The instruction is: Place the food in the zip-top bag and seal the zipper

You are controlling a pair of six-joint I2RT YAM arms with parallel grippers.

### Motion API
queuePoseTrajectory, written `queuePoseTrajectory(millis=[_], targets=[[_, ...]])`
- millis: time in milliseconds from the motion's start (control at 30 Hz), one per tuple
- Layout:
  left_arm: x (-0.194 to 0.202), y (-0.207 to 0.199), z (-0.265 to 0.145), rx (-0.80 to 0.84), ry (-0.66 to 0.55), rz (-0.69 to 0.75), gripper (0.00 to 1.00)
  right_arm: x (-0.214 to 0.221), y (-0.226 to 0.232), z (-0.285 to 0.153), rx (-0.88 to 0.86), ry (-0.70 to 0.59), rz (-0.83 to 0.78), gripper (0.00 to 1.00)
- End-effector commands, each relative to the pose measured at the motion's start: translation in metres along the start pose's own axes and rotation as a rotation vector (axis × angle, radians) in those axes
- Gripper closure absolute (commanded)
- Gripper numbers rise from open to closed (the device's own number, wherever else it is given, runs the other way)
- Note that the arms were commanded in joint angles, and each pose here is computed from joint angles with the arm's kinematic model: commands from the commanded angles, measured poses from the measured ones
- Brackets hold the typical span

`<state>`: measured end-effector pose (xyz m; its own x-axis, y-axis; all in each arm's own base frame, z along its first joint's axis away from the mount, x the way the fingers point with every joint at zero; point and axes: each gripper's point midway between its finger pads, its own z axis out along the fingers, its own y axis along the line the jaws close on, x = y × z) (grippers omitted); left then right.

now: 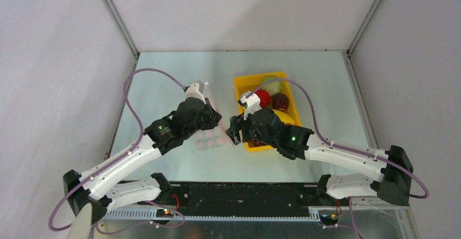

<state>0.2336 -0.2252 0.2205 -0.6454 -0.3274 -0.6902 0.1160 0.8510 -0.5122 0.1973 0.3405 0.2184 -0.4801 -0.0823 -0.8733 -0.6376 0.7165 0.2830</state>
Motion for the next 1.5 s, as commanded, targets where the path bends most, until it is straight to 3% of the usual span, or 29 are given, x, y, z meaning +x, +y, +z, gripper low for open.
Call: queuePoseTrajectory(millis=[0,333,767,1233,1367,1467], targets=[[-0.018,-0.012,-0.005,0.014,-0.046,-0.018,1.0,-0.003,0.019,-0.002,-0.076,-0.012,-0.043,0.32],[-0.015,-0.014,-0.004,0.028,-0.032,-0.006,1.0,0.009,0.002,-0.001,0.016,0.022,-0.07,0.34],[-0.013,-0.013,-0.004,0.031,-0.022,-0.004,1.0,0.022,0.001,0.002,0.009,0.07,-0.093,0.39],[-0.007,-0.022,-0.007,0.086,0.011,0.025,1.0,0.013,-0.018,0.003,0.13,0.021,-0.066,0.43],[-0.005,-0.024,-0.006,0.094,0.022,0.015,1.0,0.012,-0.011,0.007,0.094,0.015,-0.083,0.44],[-0.006,-0.021,-0.004,0.072,0.015,-0.006,1.0,0.021,0.013,0.011,-0.038,0.055,-0.105,0.46]])
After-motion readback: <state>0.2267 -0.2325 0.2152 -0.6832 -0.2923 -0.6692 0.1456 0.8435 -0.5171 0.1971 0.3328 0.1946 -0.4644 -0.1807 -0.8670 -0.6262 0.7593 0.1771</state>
